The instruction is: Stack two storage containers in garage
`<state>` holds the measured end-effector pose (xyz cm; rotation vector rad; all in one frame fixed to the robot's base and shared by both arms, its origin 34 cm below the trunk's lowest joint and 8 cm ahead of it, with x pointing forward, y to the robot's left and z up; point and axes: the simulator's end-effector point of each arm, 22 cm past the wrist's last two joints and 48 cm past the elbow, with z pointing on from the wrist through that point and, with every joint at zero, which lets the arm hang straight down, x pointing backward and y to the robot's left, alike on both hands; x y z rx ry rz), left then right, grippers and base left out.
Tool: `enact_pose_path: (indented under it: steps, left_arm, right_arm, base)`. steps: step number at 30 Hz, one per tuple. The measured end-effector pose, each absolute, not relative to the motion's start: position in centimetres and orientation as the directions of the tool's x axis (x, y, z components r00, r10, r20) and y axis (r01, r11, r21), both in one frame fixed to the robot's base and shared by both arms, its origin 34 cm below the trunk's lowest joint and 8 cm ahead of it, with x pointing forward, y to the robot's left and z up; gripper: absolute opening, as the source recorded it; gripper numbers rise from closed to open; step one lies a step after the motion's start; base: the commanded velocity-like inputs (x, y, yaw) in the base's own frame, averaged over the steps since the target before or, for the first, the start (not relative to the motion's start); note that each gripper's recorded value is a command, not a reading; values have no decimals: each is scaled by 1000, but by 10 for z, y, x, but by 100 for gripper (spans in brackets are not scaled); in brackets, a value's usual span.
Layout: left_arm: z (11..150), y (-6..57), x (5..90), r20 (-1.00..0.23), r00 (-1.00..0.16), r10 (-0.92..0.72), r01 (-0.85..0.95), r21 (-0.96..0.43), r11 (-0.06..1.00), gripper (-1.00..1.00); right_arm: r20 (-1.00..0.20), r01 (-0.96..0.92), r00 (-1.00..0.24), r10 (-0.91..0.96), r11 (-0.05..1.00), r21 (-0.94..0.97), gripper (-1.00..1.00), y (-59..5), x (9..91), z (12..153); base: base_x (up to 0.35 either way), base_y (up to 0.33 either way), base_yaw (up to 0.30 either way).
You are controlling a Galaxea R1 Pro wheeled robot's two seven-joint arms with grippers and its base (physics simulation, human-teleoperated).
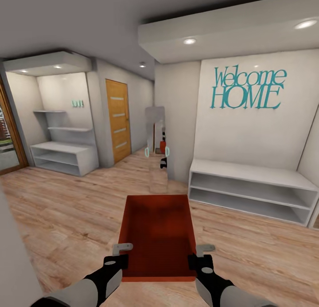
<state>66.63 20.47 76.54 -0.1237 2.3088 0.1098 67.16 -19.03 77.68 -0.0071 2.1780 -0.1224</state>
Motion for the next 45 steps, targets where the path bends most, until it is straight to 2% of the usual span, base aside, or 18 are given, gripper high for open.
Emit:
enact_pose_path:
  steps: [21,37,45]
  left_arm:
    - [765,205,666,-738,-672,-55,-124,40,991,-100]
    - [765,205,666,-738,-672,-55,-125,40,991,-100]
    - [766,205,666,-738,-672,-55,-124,40,991,-100]
  right_arm:
    - [-818,41,-573,-51,995,-91,-100,-190,672,777]
    - [-818,41,-573,-51,995,-91,-100,-190,672,777]
    - [-818,41,-573,-52,995,-91,-100,-190,672,777]
  base:
    - [322,0,1]
    - [322,0,246]
    - [322,0,38]
